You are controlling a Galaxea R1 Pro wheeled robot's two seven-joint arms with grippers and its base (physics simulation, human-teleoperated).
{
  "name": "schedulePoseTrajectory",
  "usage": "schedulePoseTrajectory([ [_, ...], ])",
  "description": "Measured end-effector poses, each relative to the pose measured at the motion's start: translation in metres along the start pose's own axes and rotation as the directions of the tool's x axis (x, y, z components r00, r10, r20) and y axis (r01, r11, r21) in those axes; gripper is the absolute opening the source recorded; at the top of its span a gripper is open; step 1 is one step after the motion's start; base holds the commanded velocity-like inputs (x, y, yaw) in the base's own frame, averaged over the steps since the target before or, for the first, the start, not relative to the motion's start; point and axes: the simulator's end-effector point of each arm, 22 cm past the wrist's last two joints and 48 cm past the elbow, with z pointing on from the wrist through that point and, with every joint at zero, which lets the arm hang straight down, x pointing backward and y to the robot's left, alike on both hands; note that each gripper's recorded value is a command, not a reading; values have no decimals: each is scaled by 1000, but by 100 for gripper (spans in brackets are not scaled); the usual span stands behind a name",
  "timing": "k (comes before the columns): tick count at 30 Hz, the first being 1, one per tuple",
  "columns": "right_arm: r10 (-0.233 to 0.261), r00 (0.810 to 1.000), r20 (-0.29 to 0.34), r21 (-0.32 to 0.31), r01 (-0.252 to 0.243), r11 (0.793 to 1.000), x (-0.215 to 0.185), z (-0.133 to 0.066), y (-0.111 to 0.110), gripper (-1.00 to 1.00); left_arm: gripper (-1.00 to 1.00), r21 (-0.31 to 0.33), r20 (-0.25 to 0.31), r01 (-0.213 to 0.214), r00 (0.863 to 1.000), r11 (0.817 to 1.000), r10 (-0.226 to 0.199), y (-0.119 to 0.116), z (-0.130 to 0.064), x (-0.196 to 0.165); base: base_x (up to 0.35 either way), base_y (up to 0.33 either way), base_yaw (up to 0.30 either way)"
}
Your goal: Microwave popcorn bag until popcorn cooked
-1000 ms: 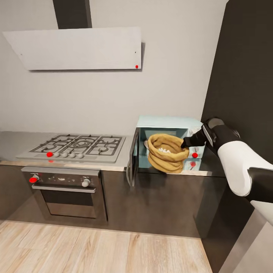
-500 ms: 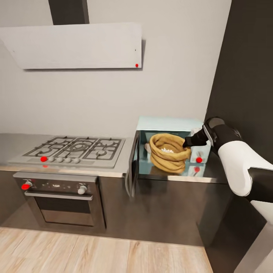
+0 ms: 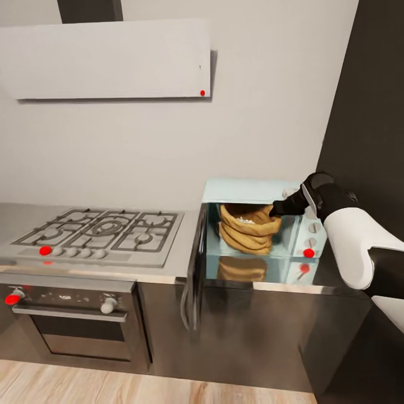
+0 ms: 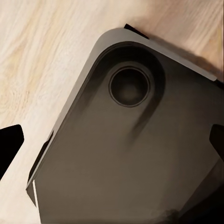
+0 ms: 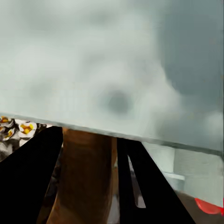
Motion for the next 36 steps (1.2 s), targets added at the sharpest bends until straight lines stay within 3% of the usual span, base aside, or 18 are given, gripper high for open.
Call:
schedulePoseTrajectory([
  [5, -15, 1000, -10, -8, 14, 1000, 6, -7, 2, -100, 100, 3, 7, 1, 1000, 1000, -1, 1, -2, 1, 76, 0, 0],
  [9, 5, 1000, -8, -1, -5, 1000, 6, -4, -1, -100, 100, 3, 6, 2, 1000, 1000, -2, 0, -2, 0, 0, 0, 0],
  [10, 6, 1000, -9, 0, -6, 1000, 6, -3, -2, 100, 100, 2, 5, 2, 1000, 1000, -2, 1, -1, 0, 0, 0, 0],
  [15, -19, 999, -30, 43, 21, 999, 10, 4, -13, 100, 100, -2, 0, 2, 1000, 1000, -2, 0, 0, 0, 0, 0, 0],
  [20, 2, 1000, -8, -2, -2, 1000, 5, -2, -1, 100, 100, 3, 5, 2, 1000, 1000, -2, -1, -1, 0, -61, 0, 0],
  [23, 13, 1000, -9, -22, -13, 1000, 5, 6, 3, 100, 100, 1, -1, 2, 1000, 1000, -2, -2, 0, 0, -302, 0, 0],
  [26, -1, 1000, -2, 8, 1, 1000, 2, 2, -6, 100, 100, 3, -1, 1, 1000, 1000, -1, -3, 0, 1, -144, 0, 0],
  [28, -5, 999, 38, 4, 5, 1000, -11, -7, -3, 100, 100, 2, -1, 0, 1000, 1000, 0, -2, 0, 1, -11, 0, 0],
  [32, 69, 989, 131, -77, -59, 995, -37, -27, 3, 100, 100, 2, -1, 0, 1000, 1000, 0, -2, 0, 1, -1, 0, 0],
  [36, 79, 986, 146, -73, -69, 995, -41, -30, 0, 100, 100, 5, -3, 1, 1000, 1000, -1, -5, 0, 2, -138, 0, 0],
])
